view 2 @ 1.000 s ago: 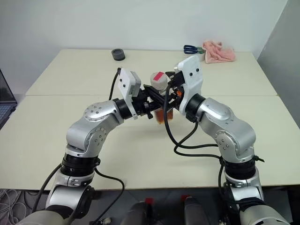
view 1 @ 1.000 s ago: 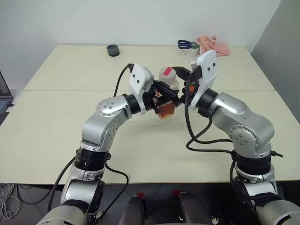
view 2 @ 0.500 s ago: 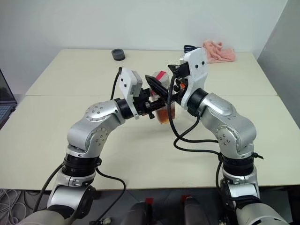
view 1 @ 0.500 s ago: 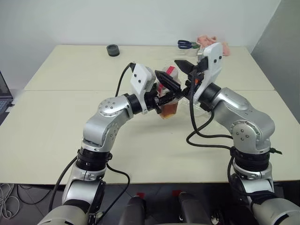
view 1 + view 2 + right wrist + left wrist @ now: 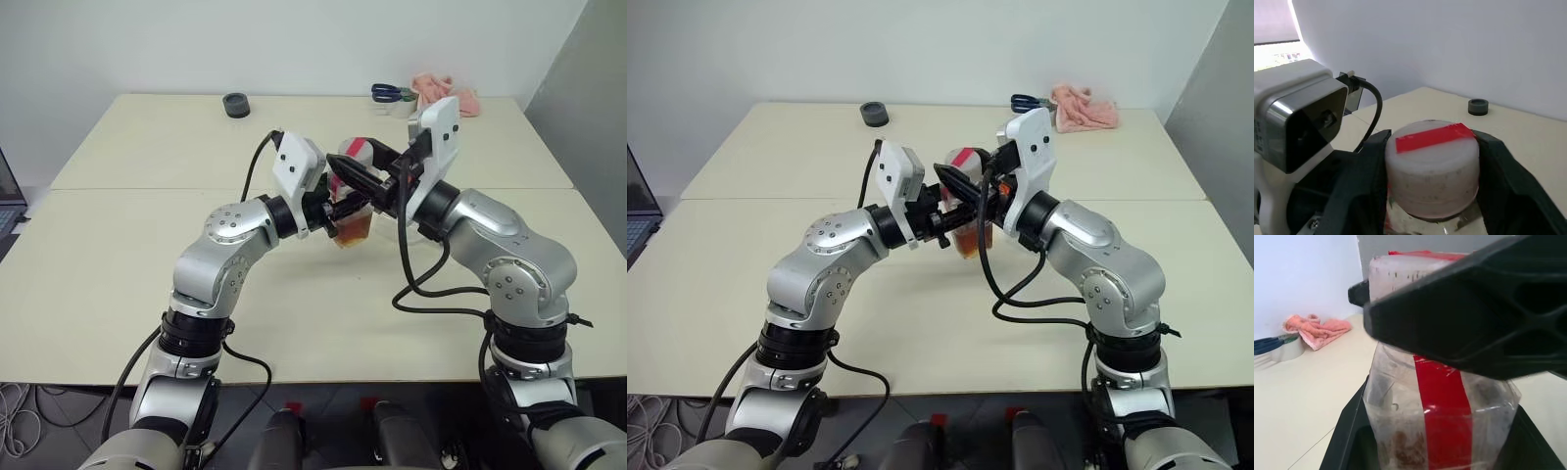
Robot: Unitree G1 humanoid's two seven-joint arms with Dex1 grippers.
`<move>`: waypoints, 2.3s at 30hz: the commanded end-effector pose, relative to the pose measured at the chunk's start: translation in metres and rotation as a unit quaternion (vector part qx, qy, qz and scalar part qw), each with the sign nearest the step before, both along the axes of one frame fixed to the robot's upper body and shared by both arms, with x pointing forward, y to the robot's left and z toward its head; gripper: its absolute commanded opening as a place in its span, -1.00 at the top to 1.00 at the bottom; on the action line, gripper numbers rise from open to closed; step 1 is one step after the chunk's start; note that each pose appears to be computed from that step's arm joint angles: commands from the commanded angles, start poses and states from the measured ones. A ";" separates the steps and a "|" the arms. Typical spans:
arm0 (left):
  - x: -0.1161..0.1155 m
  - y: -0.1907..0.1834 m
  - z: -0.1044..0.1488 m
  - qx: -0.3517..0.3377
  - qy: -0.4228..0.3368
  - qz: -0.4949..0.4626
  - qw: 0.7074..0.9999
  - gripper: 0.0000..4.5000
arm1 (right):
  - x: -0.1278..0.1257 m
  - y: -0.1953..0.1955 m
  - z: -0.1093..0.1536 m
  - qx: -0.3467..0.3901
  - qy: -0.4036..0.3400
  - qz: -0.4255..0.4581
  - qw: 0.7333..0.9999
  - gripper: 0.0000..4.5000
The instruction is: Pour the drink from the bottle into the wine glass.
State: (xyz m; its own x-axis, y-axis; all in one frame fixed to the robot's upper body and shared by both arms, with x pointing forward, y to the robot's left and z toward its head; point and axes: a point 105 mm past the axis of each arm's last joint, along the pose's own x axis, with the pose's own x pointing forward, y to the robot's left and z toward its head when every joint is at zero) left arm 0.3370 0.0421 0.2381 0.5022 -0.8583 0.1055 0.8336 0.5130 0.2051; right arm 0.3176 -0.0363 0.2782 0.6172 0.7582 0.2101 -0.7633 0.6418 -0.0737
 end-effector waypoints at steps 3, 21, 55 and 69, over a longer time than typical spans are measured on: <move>-0.010 -0.001 0.016 -0.006 -0.034 -0.012 0.999 0.20 | -0.007 -0.005 0.021 0.023 -0.042 0.000 0.999 0.12; -0.109 0.007 0.039 0.045 0.094 -0.331 0.938 0.20 | -0.058 0.029 0.047 0.006 -0.013 0.435 0.900 0.12; -0.035 0.009 0.010 0.018 -0.002 -0.080 0.997 0.20 | -0.028 -0.024 0.022 -0.015 -0.057 0.081 0.995 -0.98; -0.036 0.008 0.012 0.017 -0.006 -0.086 0.996 0.20 | -0.032 -0.027 0.012 -0.021 -0.049 0.103 0.993 -0.98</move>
State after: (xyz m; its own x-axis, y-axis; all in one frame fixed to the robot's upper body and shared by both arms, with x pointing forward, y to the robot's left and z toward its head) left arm 0.3080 0.0515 0.2327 0.3735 -0.9271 0.0308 0.9123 0.3732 0.1687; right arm 0.2929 -0.0629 0.2833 0.4515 0.8695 0.2001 -0.8628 0.4827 -0.1504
